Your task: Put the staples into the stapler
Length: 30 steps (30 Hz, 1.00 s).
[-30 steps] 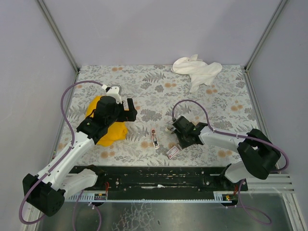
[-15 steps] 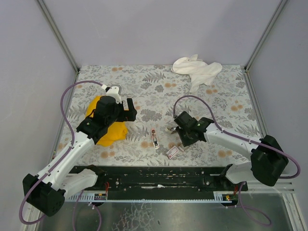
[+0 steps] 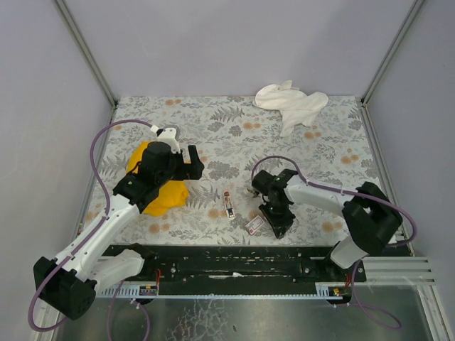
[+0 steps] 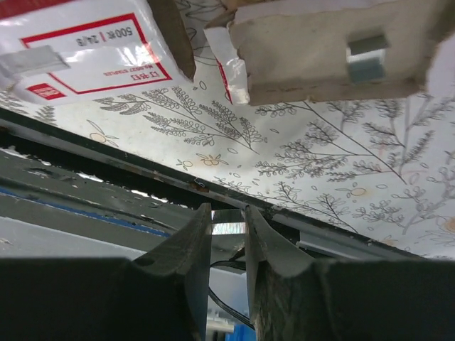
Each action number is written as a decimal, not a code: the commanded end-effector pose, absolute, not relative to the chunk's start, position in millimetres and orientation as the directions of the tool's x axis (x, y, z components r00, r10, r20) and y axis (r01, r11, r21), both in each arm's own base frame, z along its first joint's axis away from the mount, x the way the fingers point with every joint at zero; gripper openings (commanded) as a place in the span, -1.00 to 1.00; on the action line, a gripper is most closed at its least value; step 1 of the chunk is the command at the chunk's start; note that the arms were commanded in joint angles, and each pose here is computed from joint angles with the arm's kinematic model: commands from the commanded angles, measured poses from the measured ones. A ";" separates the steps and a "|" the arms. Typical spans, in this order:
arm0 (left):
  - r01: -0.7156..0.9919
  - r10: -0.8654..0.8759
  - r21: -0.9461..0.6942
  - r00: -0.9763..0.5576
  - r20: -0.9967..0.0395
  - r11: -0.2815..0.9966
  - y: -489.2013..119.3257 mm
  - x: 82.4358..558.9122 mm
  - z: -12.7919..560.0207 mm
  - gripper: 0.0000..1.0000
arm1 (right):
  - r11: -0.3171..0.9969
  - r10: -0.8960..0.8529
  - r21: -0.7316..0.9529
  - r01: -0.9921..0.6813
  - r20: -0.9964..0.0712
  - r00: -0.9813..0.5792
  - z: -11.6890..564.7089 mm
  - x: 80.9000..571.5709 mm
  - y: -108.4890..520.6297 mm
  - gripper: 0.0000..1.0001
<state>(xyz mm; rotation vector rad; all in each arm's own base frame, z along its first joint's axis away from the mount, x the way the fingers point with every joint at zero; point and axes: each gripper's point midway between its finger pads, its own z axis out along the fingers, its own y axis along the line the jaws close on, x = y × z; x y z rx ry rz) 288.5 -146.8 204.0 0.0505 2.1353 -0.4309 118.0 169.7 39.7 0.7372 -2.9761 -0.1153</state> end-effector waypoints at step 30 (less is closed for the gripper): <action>0.227 -0.151 -0.320 -0.548 -0.823 0.920 -152.1 288.2 212.6 1.00 | 0.861 -0.507 0.028 -0.509 0.142 -0.850 12.5 142.3 186.2 -0.18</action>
